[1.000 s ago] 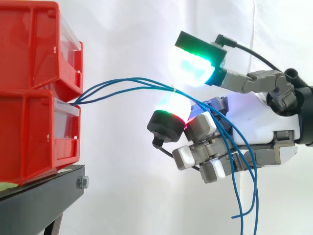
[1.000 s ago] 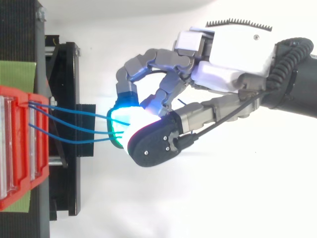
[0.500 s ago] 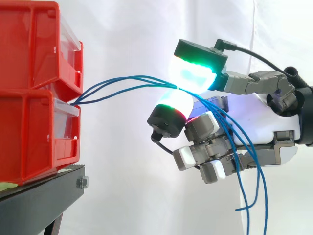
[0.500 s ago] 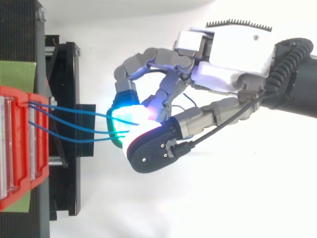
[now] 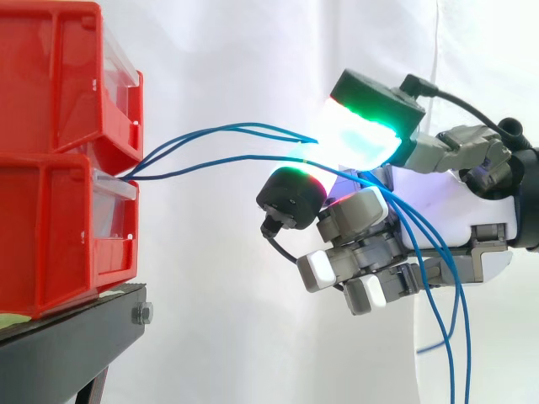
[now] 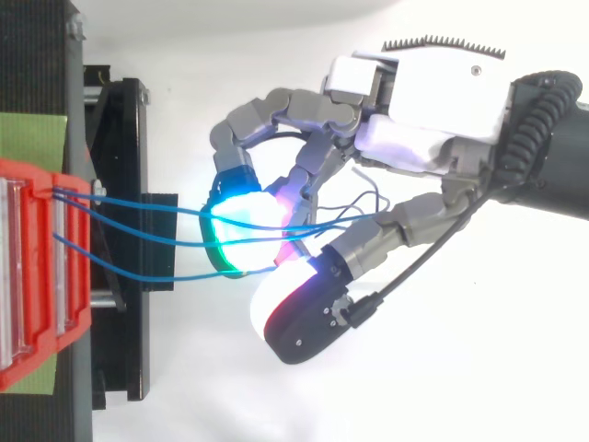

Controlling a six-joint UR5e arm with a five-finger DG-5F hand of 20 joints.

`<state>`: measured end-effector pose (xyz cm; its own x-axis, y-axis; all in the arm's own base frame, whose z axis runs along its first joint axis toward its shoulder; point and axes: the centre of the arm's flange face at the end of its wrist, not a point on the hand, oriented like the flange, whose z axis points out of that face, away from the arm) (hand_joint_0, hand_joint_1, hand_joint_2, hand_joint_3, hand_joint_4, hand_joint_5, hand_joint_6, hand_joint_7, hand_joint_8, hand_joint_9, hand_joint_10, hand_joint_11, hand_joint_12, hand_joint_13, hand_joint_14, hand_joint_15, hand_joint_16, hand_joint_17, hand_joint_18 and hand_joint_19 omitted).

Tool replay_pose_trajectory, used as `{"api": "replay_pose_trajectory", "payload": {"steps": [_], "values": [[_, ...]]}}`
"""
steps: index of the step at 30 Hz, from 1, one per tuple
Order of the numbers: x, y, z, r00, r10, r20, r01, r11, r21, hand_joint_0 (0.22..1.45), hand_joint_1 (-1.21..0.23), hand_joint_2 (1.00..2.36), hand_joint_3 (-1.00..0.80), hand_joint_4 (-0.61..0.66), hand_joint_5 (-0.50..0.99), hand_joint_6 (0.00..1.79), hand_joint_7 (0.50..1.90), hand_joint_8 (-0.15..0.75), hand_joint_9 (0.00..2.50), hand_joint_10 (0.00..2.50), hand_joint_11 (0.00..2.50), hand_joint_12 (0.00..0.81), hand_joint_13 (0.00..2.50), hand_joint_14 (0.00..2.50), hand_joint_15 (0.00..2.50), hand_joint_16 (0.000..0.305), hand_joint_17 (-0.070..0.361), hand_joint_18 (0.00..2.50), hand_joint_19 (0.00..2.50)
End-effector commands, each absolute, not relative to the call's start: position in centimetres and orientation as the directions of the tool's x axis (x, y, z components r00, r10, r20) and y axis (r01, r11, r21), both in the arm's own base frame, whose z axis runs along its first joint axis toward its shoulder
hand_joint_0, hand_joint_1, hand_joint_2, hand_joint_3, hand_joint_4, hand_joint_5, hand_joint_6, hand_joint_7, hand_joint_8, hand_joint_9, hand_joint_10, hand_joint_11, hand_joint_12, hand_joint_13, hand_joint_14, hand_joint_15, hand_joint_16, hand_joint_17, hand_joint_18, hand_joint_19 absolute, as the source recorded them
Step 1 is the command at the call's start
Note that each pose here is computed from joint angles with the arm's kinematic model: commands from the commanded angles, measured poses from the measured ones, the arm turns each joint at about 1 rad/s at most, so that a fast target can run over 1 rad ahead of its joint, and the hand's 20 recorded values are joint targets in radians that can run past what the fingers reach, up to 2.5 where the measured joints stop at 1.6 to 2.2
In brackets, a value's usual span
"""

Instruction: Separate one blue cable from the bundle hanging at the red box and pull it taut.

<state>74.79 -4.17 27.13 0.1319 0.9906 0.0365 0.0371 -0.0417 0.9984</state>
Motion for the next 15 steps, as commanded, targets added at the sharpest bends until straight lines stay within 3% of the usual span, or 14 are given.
{"api": "replay_pose_trajectory", "payload": {"steps": [1, 4, 6, 8, 15], "values": [[74.8, -4.15, 27.13, 0.132, 0.991, 0.037, 0.036, -0.042, 0.998, 0.44, -0.95, 1.0, -0.5, 0.15, -0.11, 0.91, 1.39, 0.396, 1.15, 0.02, 1.22, 0.407, 1.0, 0.02, 0.71, 0.058, 0.13, 0.98, 0.82], [74.8, -4.15, 27.13, 0.132, 0.991, 0.037, 0.036, -0.042, 0.998, 0.43, -0.75, 1.0, -0.5, 0.16, -0.11, 0.9, 1.33, 0.403, 1.15, 0.02, 1.19, 0.426, 1.02, 0.02, 0.7, 0.06, 0.135, 1.01, 0.83], [74.8, -4.15, 27.13, 0.132, 0.991, 0.037, 0.036, -0.042, 0.998, 0.52, -0.54, 1.0, -0.5, 0.15, -0.11, 0.89, 1.33, 0.377, 1.15, 0.02, 1.19, 0.395, 1.02, 0.02, 0.72, 0.054, 0.121, 0.98, 0.88], [74.79, -4.15, 27.12, 0.132, 0.991, 0.036, 0.037, -0.041, 0.998, 0.58, -0.49, 1.0, -0.5, 0.14, -0.11, 0.88, 1.36, 0.369, 1.15, 0.02, 1.18, 0.374, 1.01, 0.03, 0.73, 0.05, 0.113, 0.96, 0.91], [74.8, -4.15, 27.13, 0.132, 0.991, 0.037, 0.036, -0.042, 0.998, 0.57, -0.66, 1.02, -0.23, 0.18, -0.11, 0.88, 1.43, 0.381, 1.15, 0.03, 1.15, 0.391, 1.04, 0.03, 0.75, 0.052, 0.116, 1.01, 0.93]]}}
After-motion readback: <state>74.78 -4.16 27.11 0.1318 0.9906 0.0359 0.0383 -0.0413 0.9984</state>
